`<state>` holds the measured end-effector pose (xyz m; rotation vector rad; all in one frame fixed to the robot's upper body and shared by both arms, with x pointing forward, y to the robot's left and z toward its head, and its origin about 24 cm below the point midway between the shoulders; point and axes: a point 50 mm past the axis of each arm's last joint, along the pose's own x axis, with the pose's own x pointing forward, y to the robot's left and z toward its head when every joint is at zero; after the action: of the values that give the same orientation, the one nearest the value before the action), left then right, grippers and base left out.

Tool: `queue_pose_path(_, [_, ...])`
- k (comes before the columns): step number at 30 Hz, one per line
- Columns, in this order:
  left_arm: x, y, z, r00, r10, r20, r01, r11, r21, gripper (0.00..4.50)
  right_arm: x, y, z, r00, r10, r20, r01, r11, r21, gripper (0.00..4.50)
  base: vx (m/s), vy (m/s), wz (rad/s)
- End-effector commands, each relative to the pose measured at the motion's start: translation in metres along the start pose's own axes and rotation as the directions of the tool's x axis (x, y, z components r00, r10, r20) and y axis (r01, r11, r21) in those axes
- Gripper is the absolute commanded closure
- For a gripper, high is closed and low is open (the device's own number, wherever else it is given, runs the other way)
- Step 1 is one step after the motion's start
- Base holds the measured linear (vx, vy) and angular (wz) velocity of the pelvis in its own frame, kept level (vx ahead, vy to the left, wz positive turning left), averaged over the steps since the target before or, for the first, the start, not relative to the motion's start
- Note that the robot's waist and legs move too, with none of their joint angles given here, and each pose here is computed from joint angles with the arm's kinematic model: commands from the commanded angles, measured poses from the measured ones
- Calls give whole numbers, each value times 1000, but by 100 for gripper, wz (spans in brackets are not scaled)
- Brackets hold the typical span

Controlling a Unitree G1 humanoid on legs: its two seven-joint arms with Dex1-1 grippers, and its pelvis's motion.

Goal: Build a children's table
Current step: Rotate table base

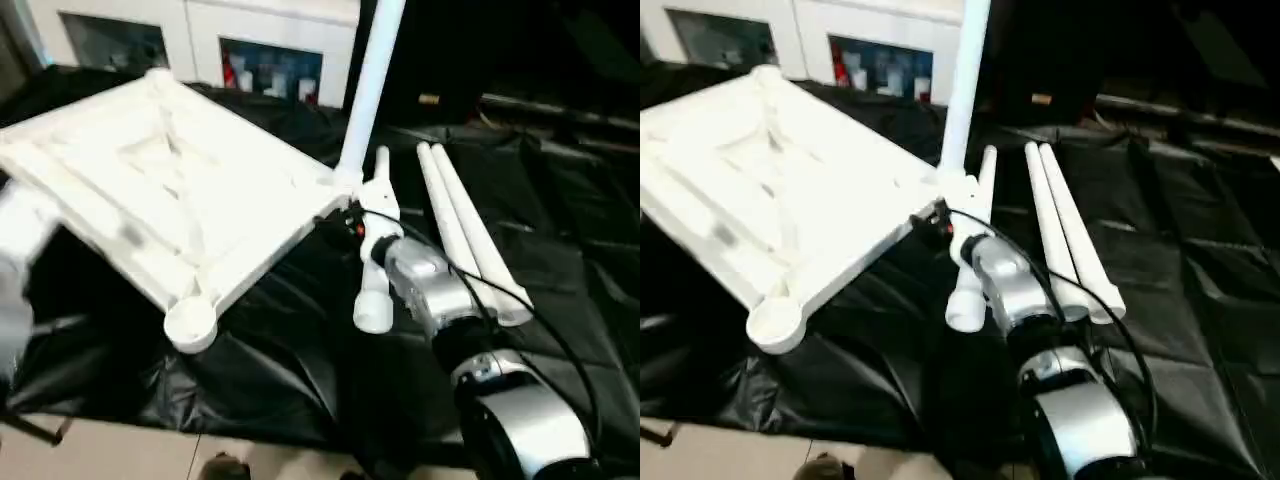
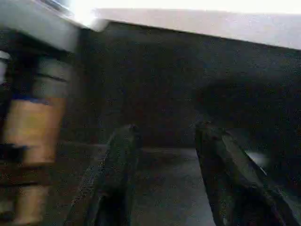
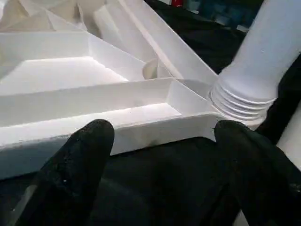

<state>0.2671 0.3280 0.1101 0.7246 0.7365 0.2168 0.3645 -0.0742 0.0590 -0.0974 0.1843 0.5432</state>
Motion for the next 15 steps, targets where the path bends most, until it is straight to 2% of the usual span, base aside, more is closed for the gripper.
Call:
queue_pose_path(1, [-15,-34,17,964,-254,83,254,967,6,236,-3,-18,3,994,-95,-62,95,995,-10,65,0,0,0])
queue_pose_path(2, [-17,-37,18,956,-276,94,277,961,9,236,-4,-20,3,991,-110,-76,110,994,-16,65,0,0,0])
queue_pose_path(3, [-23,-47,22,926,-359,119,357,933,38,236,-7,-28,6,983,-130,-128,128,991,-28,65,0,0,0])
queue_pose_path(5, [-28,-54,24,900,-415,133,409,910,69,236,-10,-32,12,986,-101,-129,107,993,43,65,0,0,0])
queue_pose_path(6, [-28,-54,24,900,-415,133,409,910,69,236,-10,-32,12,986,-101,-129,107,993,43,65,0,0,0])
queue_pose_path(8, [-33,-59,27,871,-465,157,457,885,87,236,-14,-40,16,981,-132,-143,147,984,98,65,0,0,0])
queue_pose_path(11, [-39,-68,33,823,-535,188,525,844,105,235,-22,-53,19,963,-182,-200,216,962,165,38,0,0,0])
queue_pose_path(12, [-40,-69,34,821,-538,192,527,843,110,235,-22,-53,19,962,-183,-204,218,961,167,28,0,0,0])
queue_pose_path(13, [-43,-74,36,797,-564,217,542,826,156,235,-26,-57,19,947,-194,-254,246,950,194,12,0,0,0])
queue_pose_path(15, [-45,-79,38,778,-586,226,559,810,174,235,-30,-58,20,938,-180,-298,254,939,232,4,0,0,0])
